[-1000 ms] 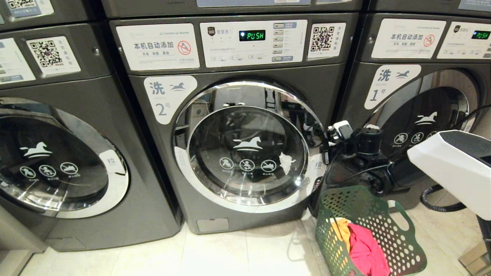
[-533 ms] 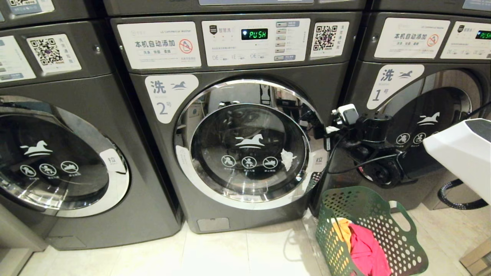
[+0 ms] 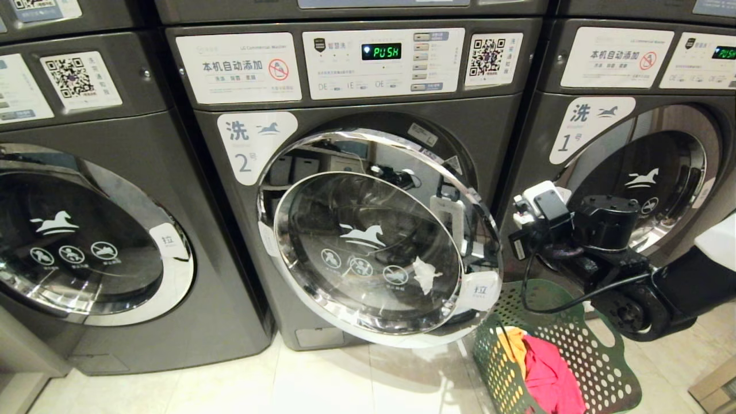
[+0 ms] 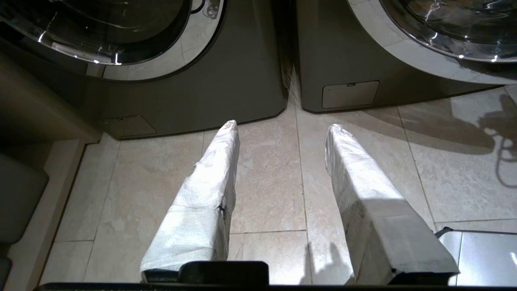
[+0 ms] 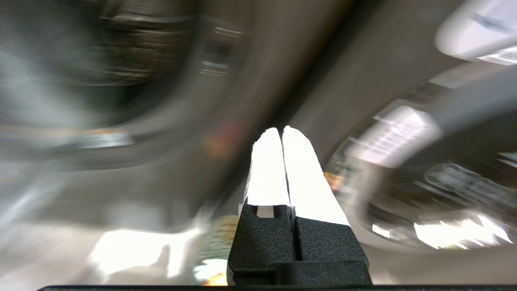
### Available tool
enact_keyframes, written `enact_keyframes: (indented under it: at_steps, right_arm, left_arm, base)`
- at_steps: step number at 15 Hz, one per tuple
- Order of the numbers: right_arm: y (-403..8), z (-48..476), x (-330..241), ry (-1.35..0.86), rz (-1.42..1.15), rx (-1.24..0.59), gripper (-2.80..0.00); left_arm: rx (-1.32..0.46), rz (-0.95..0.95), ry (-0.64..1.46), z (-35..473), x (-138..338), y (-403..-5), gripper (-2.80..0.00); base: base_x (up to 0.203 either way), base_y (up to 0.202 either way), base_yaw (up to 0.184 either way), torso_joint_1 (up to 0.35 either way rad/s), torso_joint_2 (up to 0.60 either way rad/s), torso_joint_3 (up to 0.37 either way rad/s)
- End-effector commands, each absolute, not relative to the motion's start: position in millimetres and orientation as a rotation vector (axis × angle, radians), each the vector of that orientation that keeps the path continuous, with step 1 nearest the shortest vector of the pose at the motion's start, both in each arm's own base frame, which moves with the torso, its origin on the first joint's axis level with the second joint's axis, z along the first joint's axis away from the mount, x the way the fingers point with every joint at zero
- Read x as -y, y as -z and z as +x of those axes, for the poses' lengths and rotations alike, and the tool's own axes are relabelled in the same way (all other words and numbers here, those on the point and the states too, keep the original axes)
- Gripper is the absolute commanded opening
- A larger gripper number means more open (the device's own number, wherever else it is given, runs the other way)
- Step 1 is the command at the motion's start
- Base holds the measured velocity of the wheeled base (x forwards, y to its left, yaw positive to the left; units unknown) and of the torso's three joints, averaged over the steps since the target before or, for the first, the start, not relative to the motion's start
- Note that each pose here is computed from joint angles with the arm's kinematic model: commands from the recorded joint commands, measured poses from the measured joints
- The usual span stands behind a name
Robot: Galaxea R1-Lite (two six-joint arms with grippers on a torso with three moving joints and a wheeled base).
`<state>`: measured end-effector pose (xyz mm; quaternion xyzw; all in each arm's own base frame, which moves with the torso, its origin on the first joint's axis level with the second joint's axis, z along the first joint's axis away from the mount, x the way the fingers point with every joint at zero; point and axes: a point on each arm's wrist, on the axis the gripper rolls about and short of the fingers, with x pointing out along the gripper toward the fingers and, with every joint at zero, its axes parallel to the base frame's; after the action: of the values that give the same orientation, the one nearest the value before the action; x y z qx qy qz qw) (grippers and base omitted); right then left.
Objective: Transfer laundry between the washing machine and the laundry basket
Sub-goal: Press the washing machine door tightly with the right hand
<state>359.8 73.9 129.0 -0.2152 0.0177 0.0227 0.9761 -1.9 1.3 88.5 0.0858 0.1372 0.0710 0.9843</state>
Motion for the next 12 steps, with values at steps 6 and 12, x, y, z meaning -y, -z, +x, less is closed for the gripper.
enact_keyframes:
  at_steps: [6,12]
  right_arm:
    - [-161,397,-78,0.072,-0.396,0.173,-2.8]
    - [-222,279,-72,-0.339,-0.29,0.265,-2.8]
  left_arm:
    - [-0.28,0.174,-0.143,-2,-1,-88,-2.8]
    - [-0.319,0.192,0.061,2,2,-103,-2.8]
  base:
    - [0.0,0.0,0.0,0.0,0.0,0.0]
    - [0.0,0.0,0.0,0.0,0.0,0.0]
